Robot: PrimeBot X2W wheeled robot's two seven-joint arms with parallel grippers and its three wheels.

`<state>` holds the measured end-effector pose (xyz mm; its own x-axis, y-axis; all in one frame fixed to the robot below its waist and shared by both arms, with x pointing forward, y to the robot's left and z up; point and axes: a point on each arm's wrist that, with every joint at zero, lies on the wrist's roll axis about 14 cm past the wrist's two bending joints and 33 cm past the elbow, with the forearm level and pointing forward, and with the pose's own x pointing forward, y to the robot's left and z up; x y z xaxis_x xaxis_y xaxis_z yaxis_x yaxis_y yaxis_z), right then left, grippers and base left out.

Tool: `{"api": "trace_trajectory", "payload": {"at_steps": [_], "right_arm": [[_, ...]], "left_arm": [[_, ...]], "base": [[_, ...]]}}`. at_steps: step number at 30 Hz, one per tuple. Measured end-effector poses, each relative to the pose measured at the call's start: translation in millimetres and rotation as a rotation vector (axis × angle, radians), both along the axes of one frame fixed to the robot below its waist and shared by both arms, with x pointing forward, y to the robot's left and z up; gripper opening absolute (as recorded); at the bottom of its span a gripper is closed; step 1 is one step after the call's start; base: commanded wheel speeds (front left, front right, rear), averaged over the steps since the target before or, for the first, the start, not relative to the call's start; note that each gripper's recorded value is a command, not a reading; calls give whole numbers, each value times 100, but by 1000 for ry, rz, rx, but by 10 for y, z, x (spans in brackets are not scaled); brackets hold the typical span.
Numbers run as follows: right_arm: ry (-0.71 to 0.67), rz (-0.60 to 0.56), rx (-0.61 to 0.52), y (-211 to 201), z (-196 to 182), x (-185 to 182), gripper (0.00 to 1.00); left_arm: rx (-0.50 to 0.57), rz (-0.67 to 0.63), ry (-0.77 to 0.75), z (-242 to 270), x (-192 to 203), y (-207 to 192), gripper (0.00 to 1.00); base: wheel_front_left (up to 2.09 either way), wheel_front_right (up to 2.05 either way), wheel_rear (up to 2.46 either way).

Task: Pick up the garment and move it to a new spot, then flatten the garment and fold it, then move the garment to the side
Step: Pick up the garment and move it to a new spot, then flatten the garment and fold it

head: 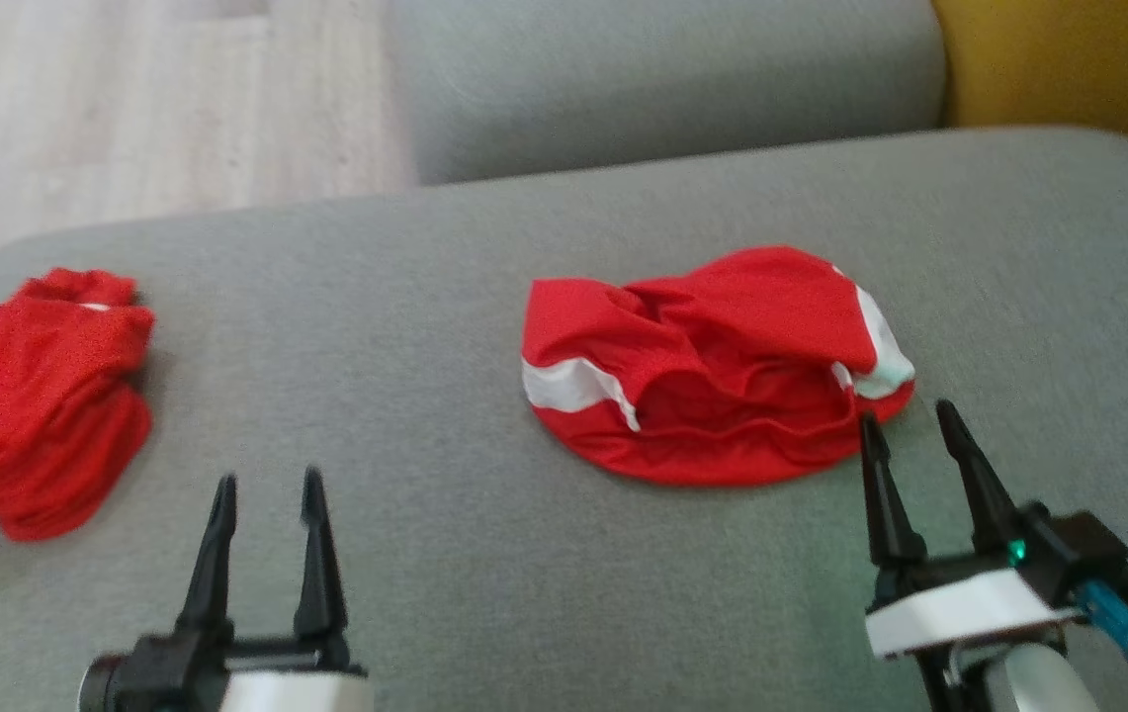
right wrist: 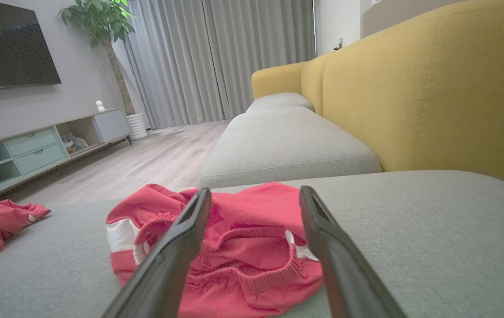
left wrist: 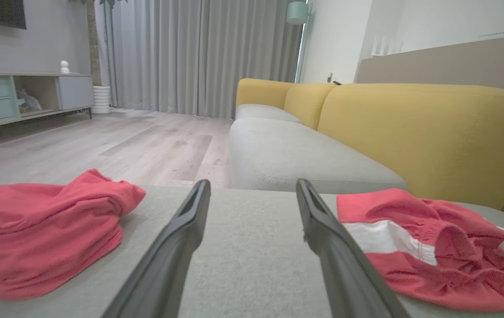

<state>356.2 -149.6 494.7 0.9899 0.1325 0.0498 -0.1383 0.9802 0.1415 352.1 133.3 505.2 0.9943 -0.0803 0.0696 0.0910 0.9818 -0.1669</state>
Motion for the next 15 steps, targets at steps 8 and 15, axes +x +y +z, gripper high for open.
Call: {"api": "trace_trajectory", "payload": {"at_steps": [8, 15], "right_arm": [[7, 38, -8, 120, -38, -188, 100], [-1, 43, -9, 138, -16, -232, 100]], "left_arm": [[29, 71, 15, -62, -326, 207, 100], [37, 69, 13, -66, -360, 203, 100]], "base": [[0, 0, 0], [0, 0, 0]]}}
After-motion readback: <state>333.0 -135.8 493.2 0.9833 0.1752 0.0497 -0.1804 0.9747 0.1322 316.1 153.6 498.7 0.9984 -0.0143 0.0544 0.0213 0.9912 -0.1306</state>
